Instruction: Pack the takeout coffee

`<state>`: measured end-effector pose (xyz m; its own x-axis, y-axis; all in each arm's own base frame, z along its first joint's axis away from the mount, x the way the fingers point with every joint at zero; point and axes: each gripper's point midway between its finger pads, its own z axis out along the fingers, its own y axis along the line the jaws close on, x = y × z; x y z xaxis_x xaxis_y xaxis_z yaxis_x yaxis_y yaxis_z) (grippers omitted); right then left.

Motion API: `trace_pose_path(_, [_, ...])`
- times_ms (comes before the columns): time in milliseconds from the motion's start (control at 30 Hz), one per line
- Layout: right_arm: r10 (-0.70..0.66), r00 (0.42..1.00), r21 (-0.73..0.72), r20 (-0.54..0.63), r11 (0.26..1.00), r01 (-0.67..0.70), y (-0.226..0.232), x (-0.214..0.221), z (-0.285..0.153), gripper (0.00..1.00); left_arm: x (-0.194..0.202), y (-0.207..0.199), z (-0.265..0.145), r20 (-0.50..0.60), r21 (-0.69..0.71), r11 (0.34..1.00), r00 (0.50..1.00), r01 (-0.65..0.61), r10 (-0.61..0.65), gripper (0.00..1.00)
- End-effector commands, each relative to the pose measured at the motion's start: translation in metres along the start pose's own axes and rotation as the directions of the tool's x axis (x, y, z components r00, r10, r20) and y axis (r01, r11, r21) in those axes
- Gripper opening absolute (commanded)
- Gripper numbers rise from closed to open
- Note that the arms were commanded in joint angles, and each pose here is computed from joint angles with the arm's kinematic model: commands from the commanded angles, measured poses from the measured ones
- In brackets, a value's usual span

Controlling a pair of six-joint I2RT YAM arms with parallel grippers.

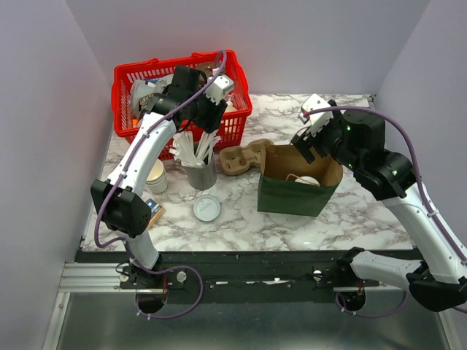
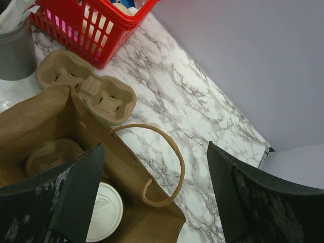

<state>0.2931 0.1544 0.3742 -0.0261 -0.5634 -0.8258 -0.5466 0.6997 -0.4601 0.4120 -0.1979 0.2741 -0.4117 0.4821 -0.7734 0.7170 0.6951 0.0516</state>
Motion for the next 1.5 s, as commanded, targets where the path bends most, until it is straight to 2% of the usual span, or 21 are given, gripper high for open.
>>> trace_pose_path(0, [0.003,1.000,-0.001,0.018,1.000,-0.003,-0.002,-0.005,0.006,0.90,0.005,0.004,0.002,-0.028,-0.024,1.000,0.999,0.015,-0.016,0.59])
trace_pose_path(600, [-0.009,1.000,0.001,0.019,1.000,0.009,-0.002,-0.004,0.010,0.90,0.019,-0.009,0.019,-0.085,0.050,0.998,0.996,0.045,-0.041,0.59])
trace_pose_path(733, [-0.009,1.000,0.003,0.022,1.000,0.008,-0.002,-0.004,0.009,0.90,0.021,-0.013,0.020,-0.089,0.052,0.998,0.996,0.033,-0.028,0.67])
trace_pose_path(1033, [-0.008,1.000,0.003,0.026,1.000,0.008,-0.003,-0.005,0.009,0.90,0.025,-0.013,0.023,-0.104,0.051,0.998,0.994,0.021,-0.015,0.58])
trace_pose_path(1133, [-0.008,1.000,0.005,0.028,1.000,0.007,-0.003,-0.005,0.009,0.90,0.026,-0.014,0.024,-0.106,0.059,0.998,0.994,0.022,-0.015,0.53])
trace_pose_path(1267, [-0.007,1.000,0.011,0.028,1.000,0.007,-0.004,-0.005,0.008,0.90,0.020,-0.017,0.019,-0.087,0.068,0.998,0.996,0.018,-0.012,0.41])
trace_pose_path(1467, [-0.007,1.000,0.008,0.030,1.000,0.007,-0.004,-0.005,0.009,0.90,0.005,-0.018,0.002,-0.039,0.060,0.998,0.999,-0.002,0.005,0.34])
